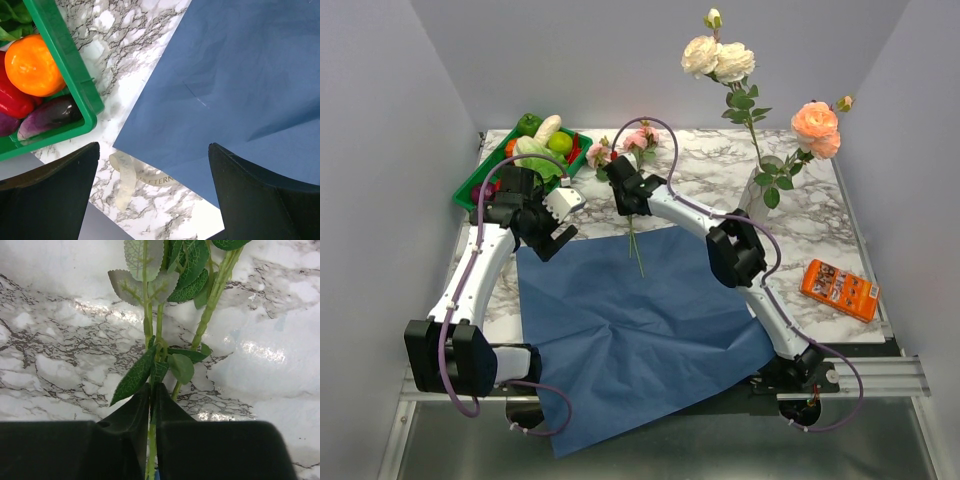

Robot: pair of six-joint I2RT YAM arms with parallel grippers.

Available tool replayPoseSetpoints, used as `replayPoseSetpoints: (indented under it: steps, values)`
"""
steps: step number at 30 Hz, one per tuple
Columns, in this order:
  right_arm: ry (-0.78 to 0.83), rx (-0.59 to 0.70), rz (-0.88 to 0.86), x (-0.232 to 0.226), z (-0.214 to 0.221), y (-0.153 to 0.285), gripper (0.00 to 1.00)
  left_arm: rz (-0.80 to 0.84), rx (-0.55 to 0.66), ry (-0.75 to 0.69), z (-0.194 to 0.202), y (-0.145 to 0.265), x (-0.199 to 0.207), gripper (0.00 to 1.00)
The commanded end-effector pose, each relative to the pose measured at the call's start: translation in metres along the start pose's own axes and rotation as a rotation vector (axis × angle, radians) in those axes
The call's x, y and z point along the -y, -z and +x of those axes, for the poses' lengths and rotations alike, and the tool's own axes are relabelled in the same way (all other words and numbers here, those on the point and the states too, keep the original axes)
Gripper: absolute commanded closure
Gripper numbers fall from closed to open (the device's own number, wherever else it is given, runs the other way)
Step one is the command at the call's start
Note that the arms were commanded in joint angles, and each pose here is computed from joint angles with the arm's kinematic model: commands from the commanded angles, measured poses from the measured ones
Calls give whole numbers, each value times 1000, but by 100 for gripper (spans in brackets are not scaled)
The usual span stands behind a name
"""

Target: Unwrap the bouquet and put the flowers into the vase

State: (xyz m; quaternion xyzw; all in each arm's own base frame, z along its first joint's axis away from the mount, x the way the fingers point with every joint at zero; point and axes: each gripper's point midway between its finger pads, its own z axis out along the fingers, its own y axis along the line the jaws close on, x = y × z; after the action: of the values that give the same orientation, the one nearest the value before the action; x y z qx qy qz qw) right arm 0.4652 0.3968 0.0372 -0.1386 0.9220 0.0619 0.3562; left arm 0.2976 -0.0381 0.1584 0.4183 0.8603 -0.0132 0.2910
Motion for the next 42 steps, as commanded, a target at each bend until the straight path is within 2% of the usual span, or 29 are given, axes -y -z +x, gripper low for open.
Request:
replayPoseSetpoints:
  steps: [1,2,3,7,10,11,13,14,16,18,20,21,24,27,28,37,39,40,41,42]
  values:
    - [27,-50,-19,-6,13,-4,90,2,4,2,1,-2,-2,1]
    - [22,-42,-19,-6,10,1,97,3,3,2,1,-2,-2,1]
    - [17,-35,-21,-5,8,4,99,6,2,4,1,-3,-1,1]
    - [-2,39,-24,-2,-4,23,99,7,7,5,0,-2,-1,1]
    - [-34,167,-63,-6,-44,61,99,7,10,4,-1,-1,-1,1]
    - [-16,163,-59,-4,-33,63,99,3,14,3,-1,0,-1,1]
    - [-44,299,-101,-8,-68,101,99,3,19,1,-2,2,-1,1]
    - [-15,290,-92,-5,-53,101,99,1,21,0,-2,3,-1,1]
    - [-36,401,-103,-2,-76,134,99,3,19,-1,-2,3,0,1]
    - [-24,400,-101,3,-62,140,99,-1,22,-5,-1,4,1,1]
    - [-49,445,-101,11,-68,161,99,-3,26,-9,-1,5,1,1]
    - [-46,416,-73,20,-50,155,99,-3,24,-9,0,5,2,1]
    - [-85,401,11,42,-36,164,99,-4,25,-12,1,5,3,1]
    - [-103,330,98,65,-1,163,99,0,31,-11,1,6,5,1]
    - [-90,273,122,74,24,155,99,0,31,-13,1,7,5,1]
    - [-89,-9,160,86,118,137,99,4,37,-18,1,7,7,1]
    - [-93,-37,173,84,118,133,89,5,38,-18,0,7,6,1]
    - [-80,-74,181,83,127,129,81,6,37,-17,0,7,6,1]
    - [-79,-85,184,83,129,126,64,5,40,-18,-1,8,6,1]
    - [-85,-82,178,79,122,125,58,7,38,-21,-1,8,6,1]
